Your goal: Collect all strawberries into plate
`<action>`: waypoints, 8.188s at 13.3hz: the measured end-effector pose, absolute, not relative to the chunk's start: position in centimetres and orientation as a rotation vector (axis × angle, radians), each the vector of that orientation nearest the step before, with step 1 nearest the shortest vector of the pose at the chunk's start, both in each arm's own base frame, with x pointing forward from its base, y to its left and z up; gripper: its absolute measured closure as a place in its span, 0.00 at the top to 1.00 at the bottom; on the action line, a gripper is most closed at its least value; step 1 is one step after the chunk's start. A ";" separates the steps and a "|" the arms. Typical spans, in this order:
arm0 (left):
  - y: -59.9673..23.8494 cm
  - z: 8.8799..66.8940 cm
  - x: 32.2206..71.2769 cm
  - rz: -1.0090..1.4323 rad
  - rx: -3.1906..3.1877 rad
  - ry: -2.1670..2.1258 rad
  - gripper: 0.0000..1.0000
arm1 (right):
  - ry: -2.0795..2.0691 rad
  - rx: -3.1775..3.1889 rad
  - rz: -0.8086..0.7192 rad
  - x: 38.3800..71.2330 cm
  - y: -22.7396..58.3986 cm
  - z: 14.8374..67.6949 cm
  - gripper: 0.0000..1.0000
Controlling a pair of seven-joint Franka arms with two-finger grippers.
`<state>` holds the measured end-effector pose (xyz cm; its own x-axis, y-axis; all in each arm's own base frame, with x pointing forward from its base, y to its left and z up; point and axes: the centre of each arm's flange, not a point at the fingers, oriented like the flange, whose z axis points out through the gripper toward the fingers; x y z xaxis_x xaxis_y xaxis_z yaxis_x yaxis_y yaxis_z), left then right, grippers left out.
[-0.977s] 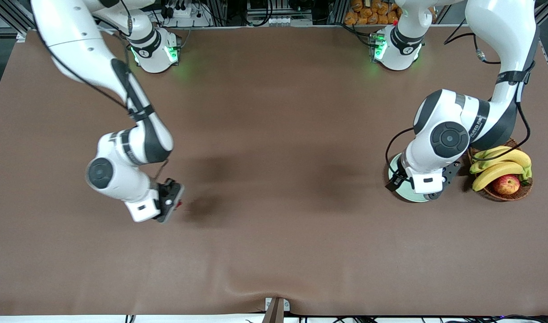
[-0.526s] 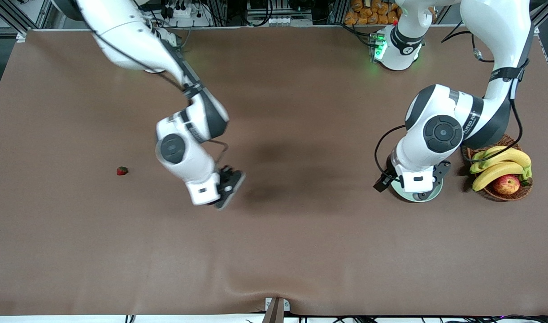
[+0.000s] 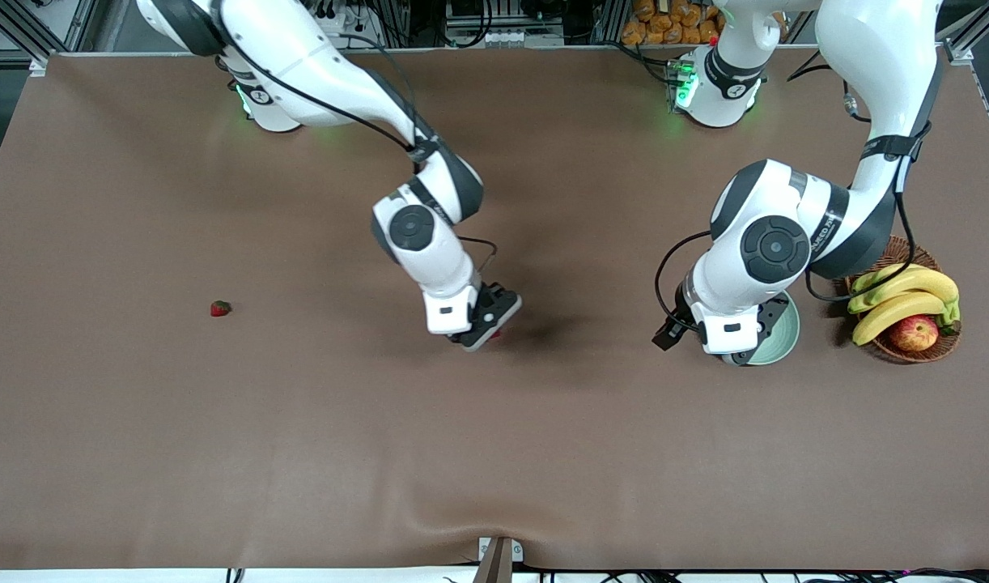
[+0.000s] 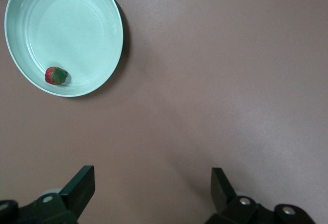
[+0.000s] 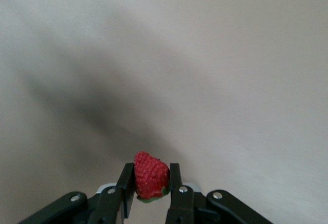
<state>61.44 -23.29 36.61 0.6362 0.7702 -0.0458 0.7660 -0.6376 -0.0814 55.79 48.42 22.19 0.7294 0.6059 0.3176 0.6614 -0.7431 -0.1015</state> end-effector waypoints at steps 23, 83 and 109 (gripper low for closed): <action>-34.2 28.0 60.8 0.201 -2.706 -1.637 1.00 | -0.525 -2.869 -0.328 61.6 44.2 25.7 1.00; -12.0 29.0 62.9 0.248 -2.836 -0.805 1.00 | 0.245 -3.054 0.269 54.1 -8.6 17.8 0.32; -22.5 34.6 63.2 0.273 -2.912 -1.017 1.00 | -0.088 -2.882 0.065 50.4 48.8 18.1 0.38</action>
<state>63.22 -22.52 34.56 0.7690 0.6211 -0.1512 0.6132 -0.7836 -0.1000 50.44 48.81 18.13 0.9972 0.0659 -0.0365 0.0544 -0.9651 -0.2562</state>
